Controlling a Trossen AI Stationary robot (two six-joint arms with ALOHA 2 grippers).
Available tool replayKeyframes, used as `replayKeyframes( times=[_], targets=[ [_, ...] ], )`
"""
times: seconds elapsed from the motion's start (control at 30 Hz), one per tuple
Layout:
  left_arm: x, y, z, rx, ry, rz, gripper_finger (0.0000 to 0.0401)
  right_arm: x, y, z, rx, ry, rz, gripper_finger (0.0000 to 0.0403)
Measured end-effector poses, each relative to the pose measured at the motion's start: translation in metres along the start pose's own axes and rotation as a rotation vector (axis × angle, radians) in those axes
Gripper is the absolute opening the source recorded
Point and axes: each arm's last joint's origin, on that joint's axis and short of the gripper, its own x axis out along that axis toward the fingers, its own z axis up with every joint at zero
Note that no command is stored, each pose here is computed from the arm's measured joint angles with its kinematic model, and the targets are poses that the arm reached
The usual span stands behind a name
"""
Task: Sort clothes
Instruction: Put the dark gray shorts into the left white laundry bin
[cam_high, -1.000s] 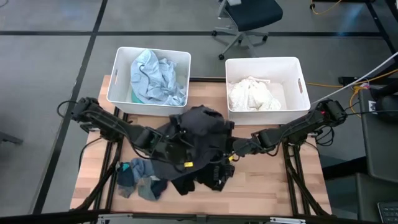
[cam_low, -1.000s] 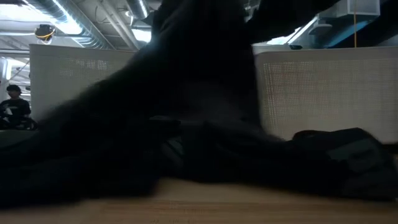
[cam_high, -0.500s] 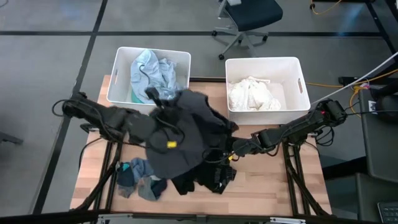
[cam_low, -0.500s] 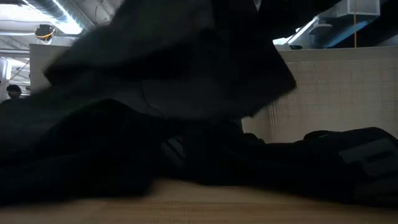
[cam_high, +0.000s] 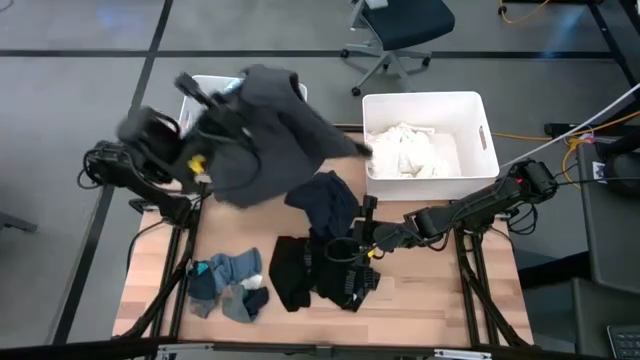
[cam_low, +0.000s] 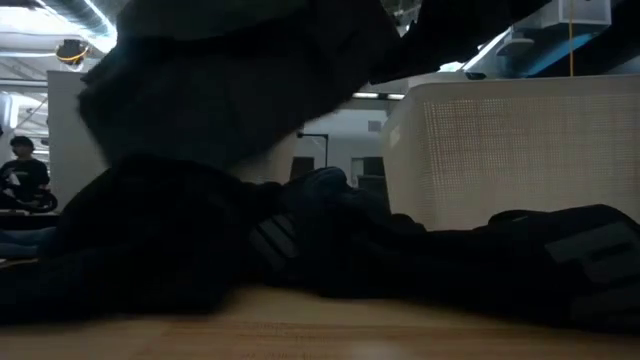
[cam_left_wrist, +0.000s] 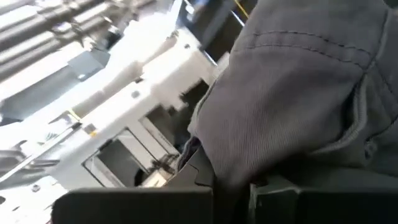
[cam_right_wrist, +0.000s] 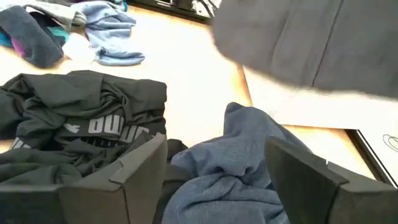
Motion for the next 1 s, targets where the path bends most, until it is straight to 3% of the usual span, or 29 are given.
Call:
replayKeyframes(
  times=[0.13, 0.47, 0.7, 0.8, 1.0],
  targets=[
    [0.008, 0.033, 0.000, -0.011, -0.046, 0.087, 0.0007, 0.000, 0.000, 0.000, 0.000, 0.000, -0.001, 0.0270],
    [0.023, 0.094, -0.005, 0.094, -0.139, 0.355, 0.0005, 0.000, 0.000, 0.000, 0.000, 0.001, -0.001, 0.0270],
    [0.048, 0.114, -0.021, 0.093, -0.124, 0.518, 0.0010, 0.000, 0.000, 0.000, 0.019, 0.001, -0.001, 0.0270],
    [0.062, 0.114, -0.030, 0.048, -0.107, 0.504, 0.0009, 0.000, 0.000, 0.000, 0.024, 0.004, -0.001, 0.0270],
    [0.094, 0.093, -0.055, 0.000, -0.064, 0.286, 0.0008, 0.000, 0.000, -0.002, 0.039, 0.014, -0.001, 0.0270]
  ],
)
